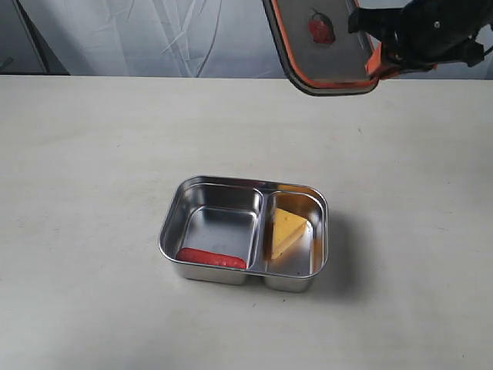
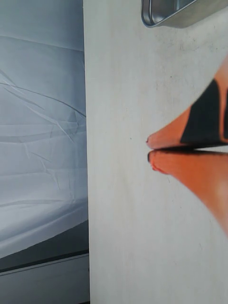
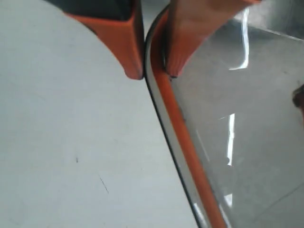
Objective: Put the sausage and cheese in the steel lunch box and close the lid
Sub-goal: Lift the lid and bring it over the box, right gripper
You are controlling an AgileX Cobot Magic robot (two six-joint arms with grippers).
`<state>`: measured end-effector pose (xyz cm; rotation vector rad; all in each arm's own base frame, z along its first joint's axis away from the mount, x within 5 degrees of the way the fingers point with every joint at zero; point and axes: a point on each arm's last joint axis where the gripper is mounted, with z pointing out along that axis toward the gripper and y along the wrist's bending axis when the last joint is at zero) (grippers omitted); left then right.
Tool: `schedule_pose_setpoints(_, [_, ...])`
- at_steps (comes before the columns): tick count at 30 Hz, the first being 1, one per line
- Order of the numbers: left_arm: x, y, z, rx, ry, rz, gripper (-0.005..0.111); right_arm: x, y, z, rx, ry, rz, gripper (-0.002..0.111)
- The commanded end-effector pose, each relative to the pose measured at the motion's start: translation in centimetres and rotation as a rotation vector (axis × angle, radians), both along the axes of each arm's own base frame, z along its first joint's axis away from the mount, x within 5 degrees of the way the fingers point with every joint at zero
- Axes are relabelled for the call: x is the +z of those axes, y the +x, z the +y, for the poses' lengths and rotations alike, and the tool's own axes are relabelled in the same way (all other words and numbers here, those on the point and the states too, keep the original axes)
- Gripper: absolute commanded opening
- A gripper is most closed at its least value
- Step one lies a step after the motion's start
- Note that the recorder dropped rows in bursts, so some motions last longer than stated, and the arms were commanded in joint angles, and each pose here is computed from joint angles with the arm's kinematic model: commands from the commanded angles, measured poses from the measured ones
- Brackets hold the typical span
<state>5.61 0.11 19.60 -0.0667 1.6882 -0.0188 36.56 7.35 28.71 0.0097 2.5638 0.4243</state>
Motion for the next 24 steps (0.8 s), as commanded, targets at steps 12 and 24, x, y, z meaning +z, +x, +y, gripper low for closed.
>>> schedule_pose_setpoints(12, [4.0,-0.5,0.7,0.006,-0.628,-0.487,0.000,-1.4,-11.6,-1.5,-0.018,0.060,-0.105,-0.001])
schedule_pose_setpoints(24, [3.3,-0.3,-0.4,-0.050,-1.091,-0.179,0.000,-0.4,-14.1,0.4,0.206,0.052,-0.123,-0.001])
